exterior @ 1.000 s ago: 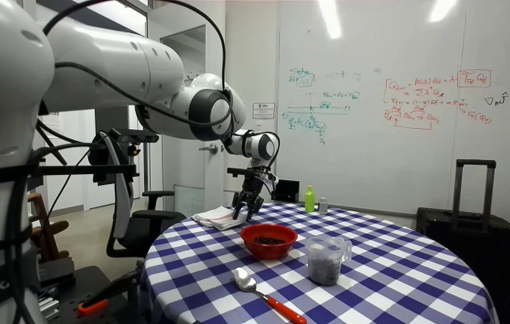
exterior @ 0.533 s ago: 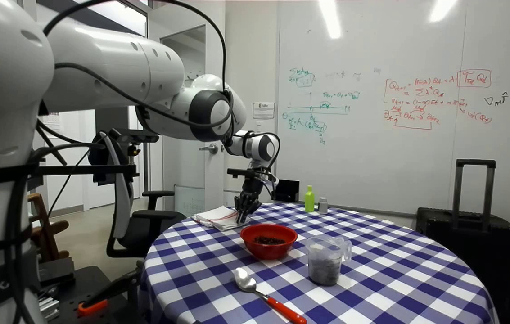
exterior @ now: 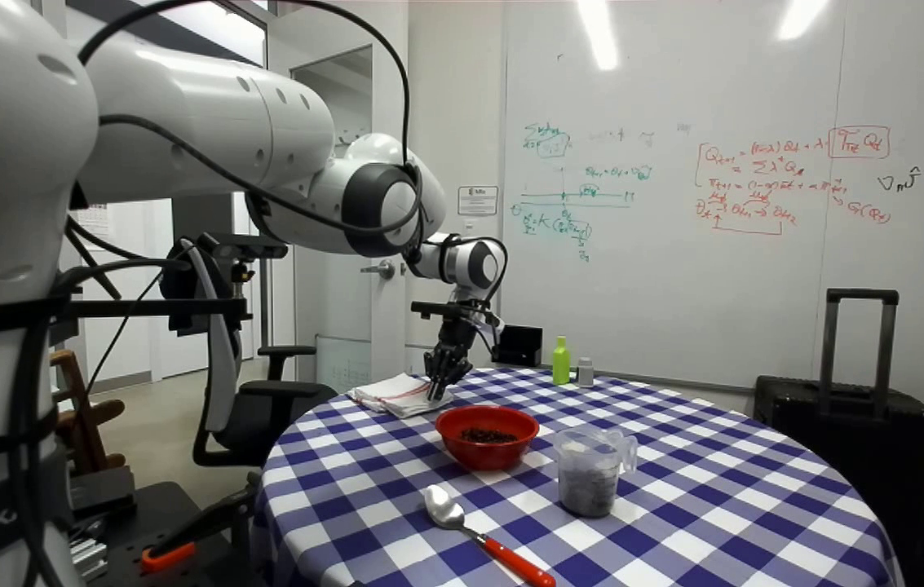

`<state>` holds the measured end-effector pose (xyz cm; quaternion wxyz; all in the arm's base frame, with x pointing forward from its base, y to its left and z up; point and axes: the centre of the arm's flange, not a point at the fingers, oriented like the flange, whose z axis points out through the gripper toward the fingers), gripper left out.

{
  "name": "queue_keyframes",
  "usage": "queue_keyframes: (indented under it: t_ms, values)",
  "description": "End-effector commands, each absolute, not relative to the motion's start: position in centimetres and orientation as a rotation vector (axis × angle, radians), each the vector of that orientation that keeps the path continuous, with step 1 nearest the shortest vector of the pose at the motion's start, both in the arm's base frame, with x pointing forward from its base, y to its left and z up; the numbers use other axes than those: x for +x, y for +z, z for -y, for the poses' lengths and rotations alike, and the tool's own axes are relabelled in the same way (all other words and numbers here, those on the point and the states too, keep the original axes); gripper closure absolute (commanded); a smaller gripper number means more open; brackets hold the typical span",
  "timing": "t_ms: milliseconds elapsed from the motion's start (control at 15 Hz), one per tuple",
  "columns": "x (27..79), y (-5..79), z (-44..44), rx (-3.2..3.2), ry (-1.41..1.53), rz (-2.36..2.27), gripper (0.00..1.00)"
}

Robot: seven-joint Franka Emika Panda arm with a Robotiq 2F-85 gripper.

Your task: Move the towel to the right

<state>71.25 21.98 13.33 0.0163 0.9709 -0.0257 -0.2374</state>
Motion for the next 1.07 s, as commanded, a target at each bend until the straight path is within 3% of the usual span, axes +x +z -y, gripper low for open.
queue_keyframes:
  t_ms: [0, 533, 867, 1000]
  values:
    - [74.7, 13.6, -23.5, 3.053, -0.801, 0.095, 0.58]
    - [74.6, 12.7, -23.3, 3.041, -0.818, 0.105, 0.01]
    - [74.3, 11.8, -23.2, 3.036, -0.838, 0.11, 0.03]
    - [74.1, 11.5, -23.1, 3.033, -0.846, 0.113, 0.24]
